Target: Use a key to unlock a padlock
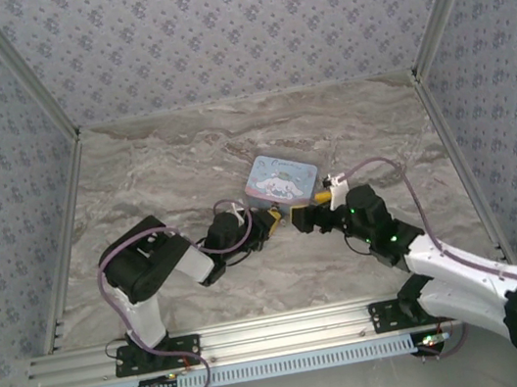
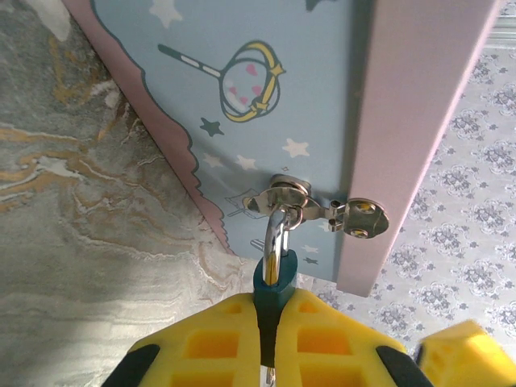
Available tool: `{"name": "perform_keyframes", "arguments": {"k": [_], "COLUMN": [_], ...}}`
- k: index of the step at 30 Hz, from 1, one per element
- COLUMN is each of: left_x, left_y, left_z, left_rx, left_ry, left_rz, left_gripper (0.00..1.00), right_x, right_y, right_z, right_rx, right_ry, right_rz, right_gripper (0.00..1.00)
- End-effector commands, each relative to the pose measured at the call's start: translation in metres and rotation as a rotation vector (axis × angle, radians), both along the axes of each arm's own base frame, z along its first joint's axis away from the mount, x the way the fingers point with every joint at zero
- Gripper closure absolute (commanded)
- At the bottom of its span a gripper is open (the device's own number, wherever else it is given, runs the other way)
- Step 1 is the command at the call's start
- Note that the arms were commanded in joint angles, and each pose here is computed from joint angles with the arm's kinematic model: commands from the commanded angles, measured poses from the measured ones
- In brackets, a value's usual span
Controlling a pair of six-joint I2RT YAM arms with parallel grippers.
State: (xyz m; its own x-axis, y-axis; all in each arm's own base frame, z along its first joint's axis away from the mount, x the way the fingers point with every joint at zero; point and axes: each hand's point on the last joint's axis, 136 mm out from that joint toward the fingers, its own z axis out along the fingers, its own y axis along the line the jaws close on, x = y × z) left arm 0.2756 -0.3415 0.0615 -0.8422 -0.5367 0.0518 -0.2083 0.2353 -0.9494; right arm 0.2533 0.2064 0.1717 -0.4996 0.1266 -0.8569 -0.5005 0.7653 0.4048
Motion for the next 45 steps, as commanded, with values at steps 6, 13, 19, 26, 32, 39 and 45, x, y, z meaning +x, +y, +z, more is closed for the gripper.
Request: {"name": "perform_keyframes", "arguments": {"k": [6,13,19,26,32,39,45], "left_x": [-0.001,-0.001,-0.002,-0.003,-0.003,-0.004,-0.004], "left_y": [0.0,0.0,-0.004,-0.01,-0.013,-0.012,-0.012], "left_z": [0.004,0.009,0.013,0.021,0.029,0.034,0.035], "left_rx": [0.018,0.014,0.005,-0.028,-0.071,-0.073,-0.076], "left_ry": [0.021,0.03,0.04,0.059,0.084,0.09,0.095], "left_rz": [-0.006,-0.003,-0.01,-0.016,-0.013,-0.01,-0.008], "left_gripper": [1.0,1.0,1.0,1.0,1.0,1.0,1.0], "right_x": [-0.02,-0.027,-0.028,-0.024,-0.022,-0.01,0.005], "right_y": [0.009,0.012,0.008,0.007,0.018,0.039,0.045], "right_z": [0.017,0.013,-0.01,-0.03,-0.054,-0.073,-0.075], "right_rx": [-0.319,-0.657,-0.9,-1.002,-1.052,-1.076,-1.061], "right_ry": [-0.364,-0.588,-0.65,-0.626,-0.606,-0.603,-0.602], "right_rz": [0.187,0.189,0.146,0.12,0.177,0.224,0.213], "right_gripper": [0.01,0.0,0.07,0.25,0.31,0.41,0.47]}}
